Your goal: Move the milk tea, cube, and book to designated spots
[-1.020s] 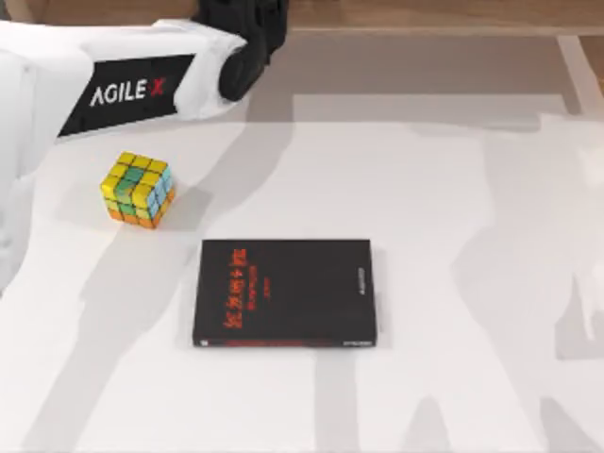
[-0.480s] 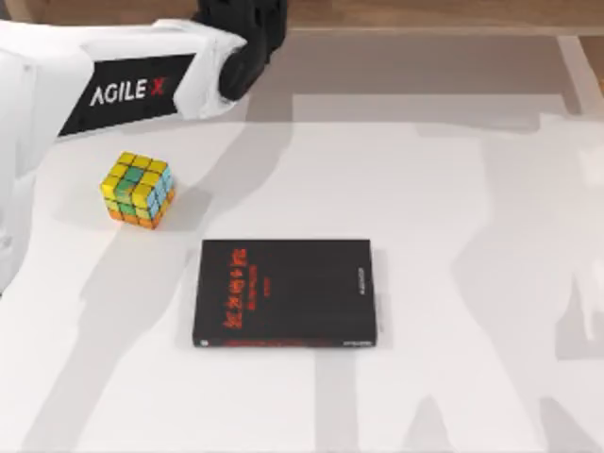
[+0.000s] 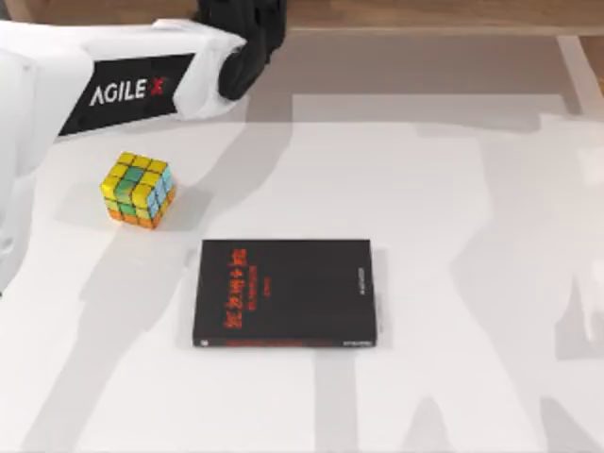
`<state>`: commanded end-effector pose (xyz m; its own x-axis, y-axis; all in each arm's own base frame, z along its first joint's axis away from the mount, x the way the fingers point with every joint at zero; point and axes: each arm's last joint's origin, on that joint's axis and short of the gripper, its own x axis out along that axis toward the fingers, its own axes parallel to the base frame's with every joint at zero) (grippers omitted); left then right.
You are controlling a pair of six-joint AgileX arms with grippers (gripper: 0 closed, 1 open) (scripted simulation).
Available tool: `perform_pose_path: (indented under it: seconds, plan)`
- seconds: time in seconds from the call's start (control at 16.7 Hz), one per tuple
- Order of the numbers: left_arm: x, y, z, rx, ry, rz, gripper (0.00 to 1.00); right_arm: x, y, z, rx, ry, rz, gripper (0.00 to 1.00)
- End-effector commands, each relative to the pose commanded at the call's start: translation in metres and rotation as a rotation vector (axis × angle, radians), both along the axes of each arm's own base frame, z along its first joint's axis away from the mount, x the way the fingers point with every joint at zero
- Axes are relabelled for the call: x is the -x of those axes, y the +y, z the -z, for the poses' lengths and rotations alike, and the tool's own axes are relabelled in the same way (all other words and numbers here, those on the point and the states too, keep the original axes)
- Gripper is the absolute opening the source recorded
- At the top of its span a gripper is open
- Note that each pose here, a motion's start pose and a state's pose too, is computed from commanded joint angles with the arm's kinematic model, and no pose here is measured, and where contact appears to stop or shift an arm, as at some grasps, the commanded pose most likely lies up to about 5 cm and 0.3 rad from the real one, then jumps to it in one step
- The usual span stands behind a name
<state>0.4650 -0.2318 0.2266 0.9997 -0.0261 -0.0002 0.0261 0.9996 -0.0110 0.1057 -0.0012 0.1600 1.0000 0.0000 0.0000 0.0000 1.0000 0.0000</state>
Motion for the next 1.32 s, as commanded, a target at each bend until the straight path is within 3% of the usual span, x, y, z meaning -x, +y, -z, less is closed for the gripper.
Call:
perform_pose_path:
  seconds: [0.36, 0.84, 1.14, 1.32]
  plan:
    - [0.011, -0.004, -0.004, 0.002, -0.003, 0.008, 0.0, 0.0, 0.0, 0.0, 0.0, 0.0, 0.0, 1.0]
    - [0.079, 0.0, -0.011, -0.001, 0.0, 0.003, 0.0, 0.0, 0.0, 0.0, 0.0, 0.0, 0.0, 1.0]
    - [0.079, 0.002, -0.011, -0.003, 0.0, -0.001, 0.0, 0.0, 0.0, 0.0, 0.0, 0.0, 0.0, 1.0]
    - [0.076, 0.025, -0.022, 0.02, -0.021, 0.013, 0.0, 0.0, 0.0, 0.0, 0.0, 0.0, 0.0, 1.0]
